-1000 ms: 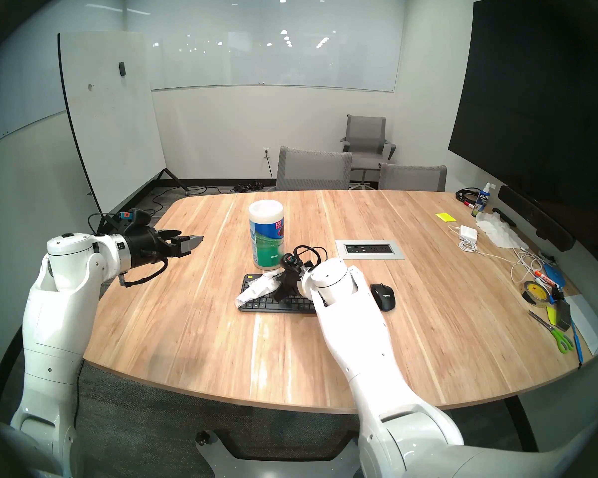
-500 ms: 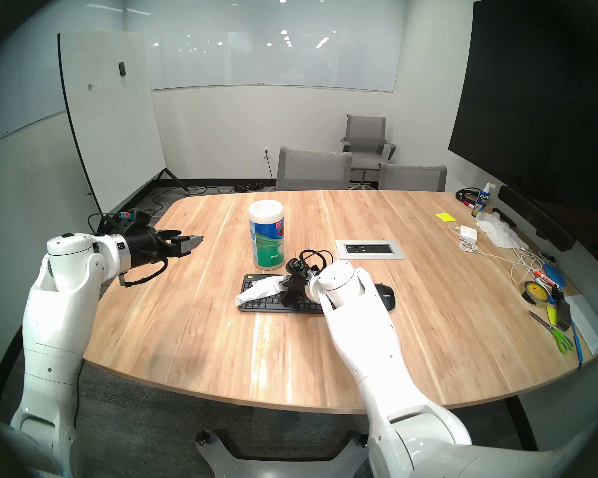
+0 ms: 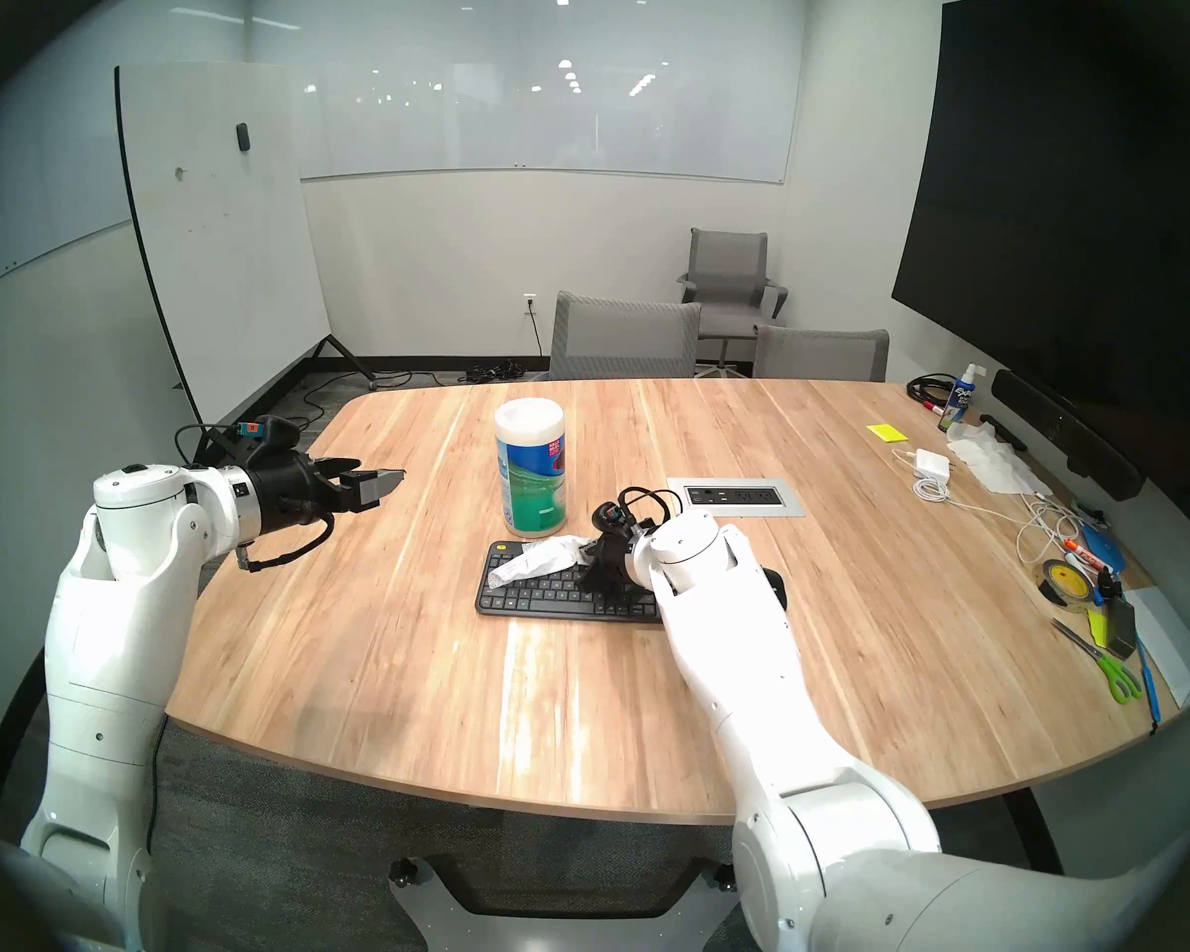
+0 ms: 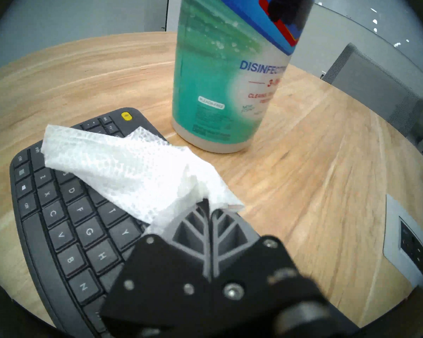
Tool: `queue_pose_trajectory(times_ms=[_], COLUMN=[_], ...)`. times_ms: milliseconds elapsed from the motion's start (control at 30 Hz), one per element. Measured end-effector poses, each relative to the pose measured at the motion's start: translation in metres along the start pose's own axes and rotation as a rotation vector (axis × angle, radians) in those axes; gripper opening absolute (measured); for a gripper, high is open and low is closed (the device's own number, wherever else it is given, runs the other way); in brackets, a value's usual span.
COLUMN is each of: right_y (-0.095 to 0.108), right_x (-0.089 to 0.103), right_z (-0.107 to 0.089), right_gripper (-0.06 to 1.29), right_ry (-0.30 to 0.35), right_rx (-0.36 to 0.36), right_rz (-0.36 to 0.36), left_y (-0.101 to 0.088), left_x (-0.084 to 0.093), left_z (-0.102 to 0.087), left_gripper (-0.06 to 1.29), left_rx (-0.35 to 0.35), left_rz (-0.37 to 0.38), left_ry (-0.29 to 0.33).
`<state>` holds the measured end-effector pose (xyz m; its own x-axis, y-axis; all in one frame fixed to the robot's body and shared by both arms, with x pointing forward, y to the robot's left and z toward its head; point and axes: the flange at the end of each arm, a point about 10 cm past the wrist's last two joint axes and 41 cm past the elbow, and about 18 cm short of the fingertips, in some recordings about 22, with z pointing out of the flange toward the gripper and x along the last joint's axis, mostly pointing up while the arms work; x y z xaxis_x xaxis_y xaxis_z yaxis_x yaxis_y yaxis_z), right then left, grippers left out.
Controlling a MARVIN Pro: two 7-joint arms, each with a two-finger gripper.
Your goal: Wipe the keyboards and mice with a disinfecting wipe, then set the wipe down
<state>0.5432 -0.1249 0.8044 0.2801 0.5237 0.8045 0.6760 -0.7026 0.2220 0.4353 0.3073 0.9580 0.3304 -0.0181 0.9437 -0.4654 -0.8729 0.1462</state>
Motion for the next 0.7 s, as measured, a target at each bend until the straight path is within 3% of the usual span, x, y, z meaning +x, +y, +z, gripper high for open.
queue_pose_trajectory(times_ms=[467,700], right_y=[0.02,0.024], right_x=[0.001,0.006], right_z=[-0.002,-0.008], right_gripper=[-0.03,-0.03], right_ry=[0.01,0.028], right_rx=[-0.029,-0.009], right_rz=[0.018,0.019], left_y=[0.0,0.0], left_x=[0.0,0.0], left_z=[0.0,0.0], left_gripper=[1.27,1.27], left_rx=[0.0,0.0], left_rz=[0.0,0.0], left_ry=[0.0,0.0])
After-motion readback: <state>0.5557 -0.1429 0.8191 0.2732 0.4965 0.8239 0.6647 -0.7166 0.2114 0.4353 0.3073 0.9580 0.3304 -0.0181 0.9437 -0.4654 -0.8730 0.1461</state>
